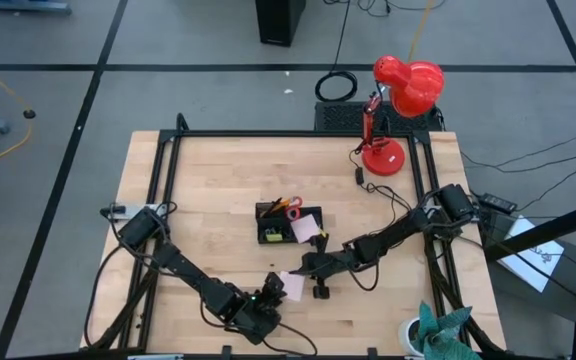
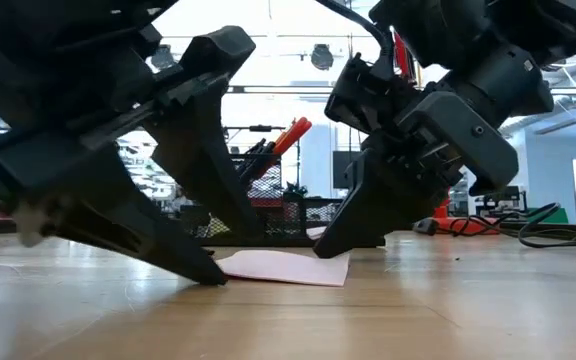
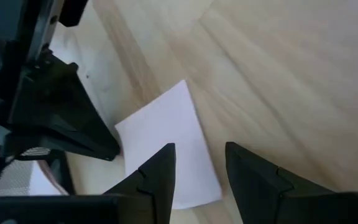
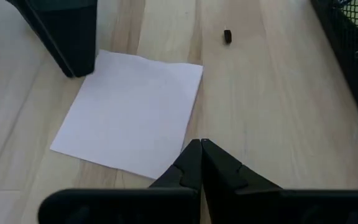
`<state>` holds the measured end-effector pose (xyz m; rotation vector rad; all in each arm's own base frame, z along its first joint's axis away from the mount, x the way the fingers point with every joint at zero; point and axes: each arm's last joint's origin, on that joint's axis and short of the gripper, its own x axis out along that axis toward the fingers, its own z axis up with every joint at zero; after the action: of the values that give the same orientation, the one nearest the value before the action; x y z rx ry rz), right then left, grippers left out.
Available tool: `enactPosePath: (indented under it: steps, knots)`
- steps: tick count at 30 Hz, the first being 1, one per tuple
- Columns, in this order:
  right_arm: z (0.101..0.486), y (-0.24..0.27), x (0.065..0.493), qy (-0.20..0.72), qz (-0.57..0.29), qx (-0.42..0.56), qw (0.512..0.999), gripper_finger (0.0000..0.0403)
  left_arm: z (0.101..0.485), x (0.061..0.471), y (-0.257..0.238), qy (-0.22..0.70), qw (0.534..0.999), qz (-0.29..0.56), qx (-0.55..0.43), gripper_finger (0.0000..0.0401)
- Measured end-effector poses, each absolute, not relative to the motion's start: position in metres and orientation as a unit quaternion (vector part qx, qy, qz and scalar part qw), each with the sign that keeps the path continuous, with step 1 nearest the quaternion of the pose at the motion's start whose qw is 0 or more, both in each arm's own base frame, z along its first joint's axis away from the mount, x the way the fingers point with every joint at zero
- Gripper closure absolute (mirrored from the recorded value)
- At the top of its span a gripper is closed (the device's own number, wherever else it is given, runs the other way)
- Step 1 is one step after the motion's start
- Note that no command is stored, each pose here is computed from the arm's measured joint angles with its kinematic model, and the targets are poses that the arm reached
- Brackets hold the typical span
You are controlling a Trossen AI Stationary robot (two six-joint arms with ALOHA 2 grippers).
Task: Pick and place office supplies into organizer
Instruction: Put the pink sticky notes into the black desk organizer
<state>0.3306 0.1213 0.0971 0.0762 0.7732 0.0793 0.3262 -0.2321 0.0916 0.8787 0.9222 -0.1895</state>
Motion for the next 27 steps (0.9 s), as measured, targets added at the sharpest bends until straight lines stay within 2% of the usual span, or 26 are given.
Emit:
enactPosePath:
  steps: [14,20,23,27]
  knots:
    - [0.098,0.133,0.328,0.362,0.133,0.061,0.921,0.0403,0.090,0.335,-0.216,0.443,0.795,-0.060,0.410,0.0251]
    - [0.099,0.135,0.329,0.352,0.138,0.060,0.924,0.0403,0.089,0.336,-0.213,0.446,0.799,-0.055,0.399,0.0256]
    - [0.099,0.135,0.329,0.351,0.138,0.060,0.924,0.0403,0.089,0.336,-0.215,0.444,0.799,-0.066,0.400,0.0286]
    - [0.100,0.134,0.329,0.347,0.129,0.057,0.927,0.0403,0.089,0.335,-0.219,0.441,0.797,-0.095,0.401,0.0364]
